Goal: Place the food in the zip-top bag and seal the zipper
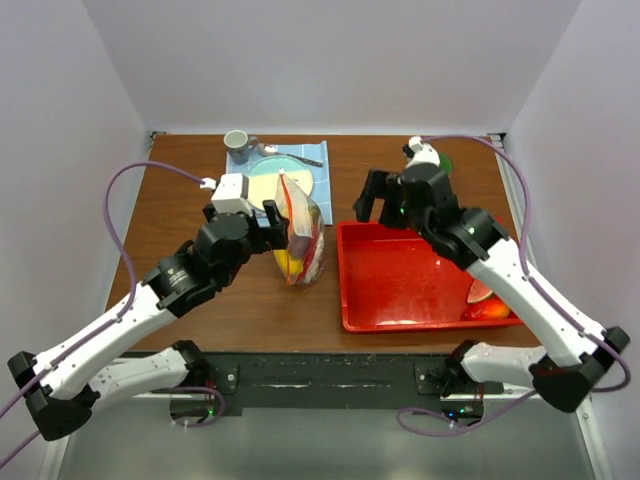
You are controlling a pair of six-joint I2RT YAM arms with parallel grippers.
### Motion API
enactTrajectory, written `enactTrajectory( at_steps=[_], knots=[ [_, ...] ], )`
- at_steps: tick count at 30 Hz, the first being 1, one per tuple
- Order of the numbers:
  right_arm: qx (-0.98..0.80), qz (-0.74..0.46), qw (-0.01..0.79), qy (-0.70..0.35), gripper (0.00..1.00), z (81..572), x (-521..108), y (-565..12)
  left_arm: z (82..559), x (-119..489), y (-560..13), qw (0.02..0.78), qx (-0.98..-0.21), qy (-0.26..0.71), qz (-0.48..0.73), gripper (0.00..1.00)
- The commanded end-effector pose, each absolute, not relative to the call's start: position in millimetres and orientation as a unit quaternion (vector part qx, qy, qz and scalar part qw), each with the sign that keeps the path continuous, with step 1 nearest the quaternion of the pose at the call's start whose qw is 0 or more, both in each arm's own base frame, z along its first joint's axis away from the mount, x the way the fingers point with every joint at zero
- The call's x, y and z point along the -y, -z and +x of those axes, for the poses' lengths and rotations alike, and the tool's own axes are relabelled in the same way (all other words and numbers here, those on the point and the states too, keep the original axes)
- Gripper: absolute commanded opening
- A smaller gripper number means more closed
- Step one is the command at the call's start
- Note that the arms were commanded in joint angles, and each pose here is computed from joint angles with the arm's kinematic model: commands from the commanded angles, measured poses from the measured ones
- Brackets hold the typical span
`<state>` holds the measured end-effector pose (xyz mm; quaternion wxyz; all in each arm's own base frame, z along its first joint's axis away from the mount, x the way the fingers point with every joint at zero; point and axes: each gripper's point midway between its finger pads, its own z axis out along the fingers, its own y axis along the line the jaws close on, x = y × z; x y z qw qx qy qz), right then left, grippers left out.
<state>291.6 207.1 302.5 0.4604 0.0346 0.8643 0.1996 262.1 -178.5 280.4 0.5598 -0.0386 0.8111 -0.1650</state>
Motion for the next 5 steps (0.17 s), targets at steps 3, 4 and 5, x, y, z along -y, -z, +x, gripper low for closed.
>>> enactTrajectory(
  at_steps=[3, 4, 5],
  knots=[
    [-0.844, 0.055, 0.504, -0.174, 0.99, 286.8, -179.1, -305.0, 262.4, 162.4, -264.7, 0.563, -0.810, 0.145, -0.073, 1.00],
    [-0.843, 0.054, 0.506, -0.174, 0.99, 286.0, -178.3, -306.8, 263.9, 163.6, -264.5, 0.566, -0.808, 0.146, -0.074, 1.00],
    [-0.842, 0.054, 0.508, -0.177, 0.99, 284.9, -177.7, -308.7, 265.4, 163.5, -264.0, 0.568, -0.807, 0.145, -0.077, 1.00]
  ],
)
